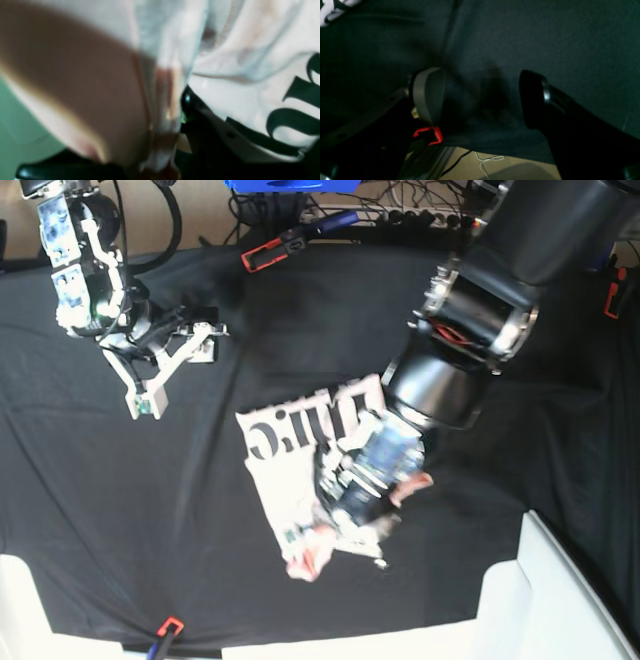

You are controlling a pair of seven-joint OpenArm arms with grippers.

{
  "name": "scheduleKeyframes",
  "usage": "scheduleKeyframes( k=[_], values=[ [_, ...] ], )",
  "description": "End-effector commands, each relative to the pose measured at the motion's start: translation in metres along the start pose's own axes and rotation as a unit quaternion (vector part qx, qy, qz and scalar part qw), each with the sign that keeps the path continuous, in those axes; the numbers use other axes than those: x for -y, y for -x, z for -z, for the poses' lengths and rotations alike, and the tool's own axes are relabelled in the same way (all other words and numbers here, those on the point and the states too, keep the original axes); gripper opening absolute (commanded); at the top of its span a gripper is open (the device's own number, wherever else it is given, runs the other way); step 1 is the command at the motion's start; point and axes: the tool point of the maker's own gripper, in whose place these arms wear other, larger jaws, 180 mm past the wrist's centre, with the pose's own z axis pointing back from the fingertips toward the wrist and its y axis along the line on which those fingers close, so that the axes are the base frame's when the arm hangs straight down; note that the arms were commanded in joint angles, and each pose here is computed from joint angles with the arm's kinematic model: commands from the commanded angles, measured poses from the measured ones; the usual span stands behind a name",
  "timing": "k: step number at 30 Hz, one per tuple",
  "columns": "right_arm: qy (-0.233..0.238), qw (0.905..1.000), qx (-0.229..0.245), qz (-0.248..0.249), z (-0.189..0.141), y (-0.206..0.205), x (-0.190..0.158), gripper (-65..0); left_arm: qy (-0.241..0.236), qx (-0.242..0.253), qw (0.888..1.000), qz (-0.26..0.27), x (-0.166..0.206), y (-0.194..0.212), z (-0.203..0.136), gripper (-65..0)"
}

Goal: Fold the T-shirt properly
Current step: 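Grasp the stack with the left gripper and flip it over toward the right gripper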

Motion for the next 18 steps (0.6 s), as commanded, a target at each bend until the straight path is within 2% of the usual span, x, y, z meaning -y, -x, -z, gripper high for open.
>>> scheduleKeyframes(
  k=[1, 3, 4, 7, 13, 18],
  values=[
    [0.002, 0.9998, 0.019, -0.004, -0.004, -0.012, 0.002, -20.3, -0.004, 0.025, 0.999, 0.025, -0.004, -0.021, -0.004, -65.0],
    [0.013, 0.9996, 0.020, 0.012, -0.006, -0.011, 0.014, -20.3, 0.019, 0.025, 0.997, 0.077, 0.018, -0.026, 0.003, -65.0],
    [0.020, 0.9993, 0.023, 0.021, -0.007, -0.012, 0.020, -20.3, 0.022, 0.025, 0.996, 0.085, 0.022, -0.028, 0.005, -65.0],
    [0.034, 0.9985, 0.029, 0.032, -0.010, -0.014, 0.034, -20.3, 0.027, 0.033, 0.995, 0.091, 0.029, -0.036, 0.004, -65.0],
    [0.045, 0.9976, 0.029, 0.043, -0.013, -0.012, 0.045, -20.3, 0.019, 0.090, 0.991, 0.093, 0.020, -0.063, -0.003, -65.0],
    [0.045, 0.9977, 0.025, 0.043, -0.013, -0.007, 0.044, -20.3, -0.027, 0.102, 0.991, 0.084, -0.004, -0.074, -0.005, -65.0]
  ],
)
